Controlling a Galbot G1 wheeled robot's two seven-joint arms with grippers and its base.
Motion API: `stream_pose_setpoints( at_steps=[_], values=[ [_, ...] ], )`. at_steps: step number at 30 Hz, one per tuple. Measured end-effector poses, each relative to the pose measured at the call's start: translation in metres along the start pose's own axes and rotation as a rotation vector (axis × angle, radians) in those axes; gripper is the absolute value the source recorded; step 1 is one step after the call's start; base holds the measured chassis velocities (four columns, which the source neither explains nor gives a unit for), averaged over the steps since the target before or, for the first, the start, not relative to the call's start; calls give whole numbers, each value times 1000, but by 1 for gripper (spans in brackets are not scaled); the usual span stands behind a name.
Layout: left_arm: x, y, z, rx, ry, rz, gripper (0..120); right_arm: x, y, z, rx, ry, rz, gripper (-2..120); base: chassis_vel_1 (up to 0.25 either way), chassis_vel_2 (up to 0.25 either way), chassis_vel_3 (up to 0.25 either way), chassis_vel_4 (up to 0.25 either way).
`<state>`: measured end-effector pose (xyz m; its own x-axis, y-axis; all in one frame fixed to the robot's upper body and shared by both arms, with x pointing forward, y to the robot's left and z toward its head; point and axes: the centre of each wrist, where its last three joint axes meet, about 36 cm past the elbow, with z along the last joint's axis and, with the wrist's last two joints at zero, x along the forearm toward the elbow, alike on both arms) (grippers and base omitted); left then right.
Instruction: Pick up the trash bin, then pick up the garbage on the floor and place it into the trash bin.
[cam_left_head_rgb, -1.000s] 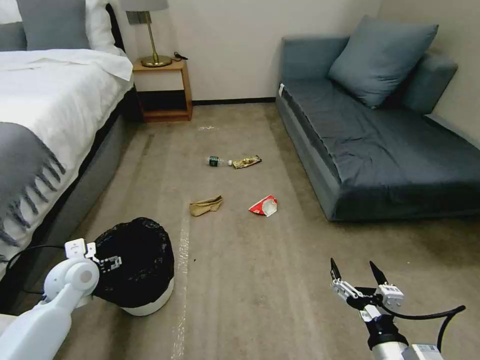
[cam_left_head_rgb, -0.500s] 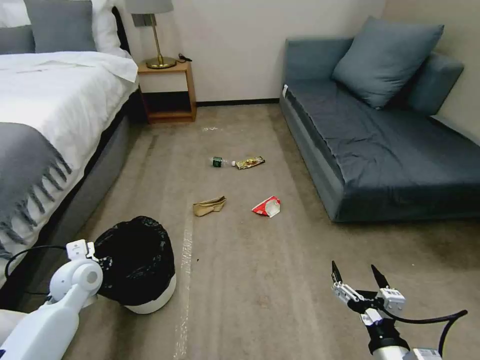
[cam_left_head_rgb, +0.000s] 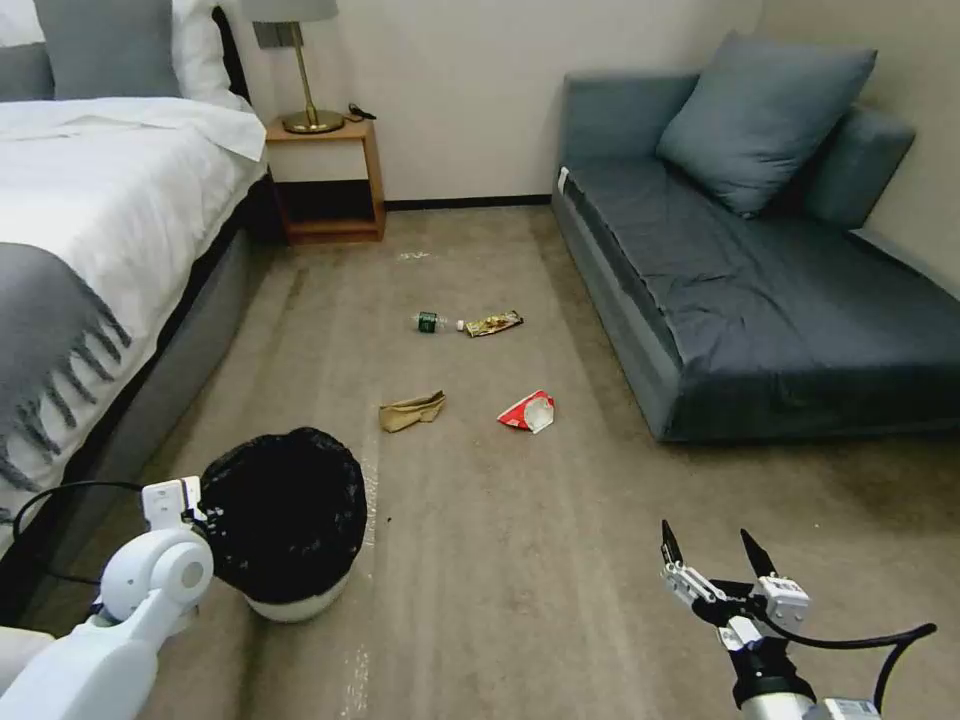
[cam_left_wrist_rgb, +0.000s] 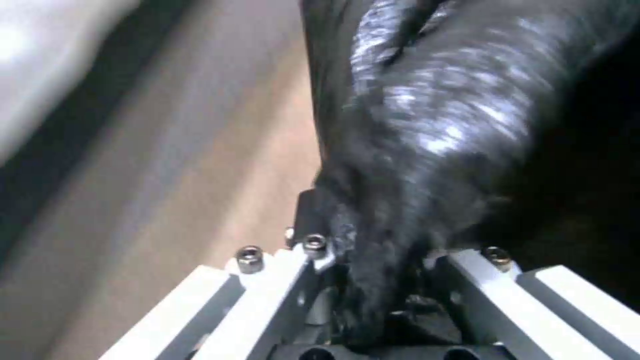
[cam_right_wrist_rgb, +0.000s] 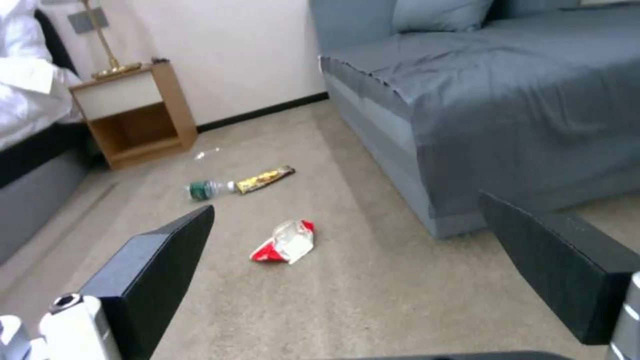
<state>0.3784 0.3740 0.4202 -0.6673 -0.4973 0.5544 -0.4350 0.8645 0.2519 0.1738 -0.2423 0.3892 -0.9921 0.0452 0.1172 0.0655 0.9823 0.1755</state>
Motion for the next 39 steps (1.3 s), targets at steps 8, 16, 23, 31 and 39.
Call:
stream_pose_setpoints(
  at_steps=[8,16,23,31,39],
  values=[
    [9,2,6,-59,-204,-84,3,0,8,-5,-75,-12,-21,100,0,0,0,0],
    [12,5,19,-89,-319,-122,3,3,11,-2,-113,-27,-69,100,0,0,0,0],
    [15,5,23,-94,-359,-128,3,5,9,5,-116,-40,-113,100,0,0,0,0],
    [14,5,26,-88,-369,-126,3,8,6,9,-106,-55,-157,100,0,0,0,0],
    [11,3,29,-82,-368,-123,3,11,3,14,-84,-62,-171,100,0,0,0,0]
  ],
)
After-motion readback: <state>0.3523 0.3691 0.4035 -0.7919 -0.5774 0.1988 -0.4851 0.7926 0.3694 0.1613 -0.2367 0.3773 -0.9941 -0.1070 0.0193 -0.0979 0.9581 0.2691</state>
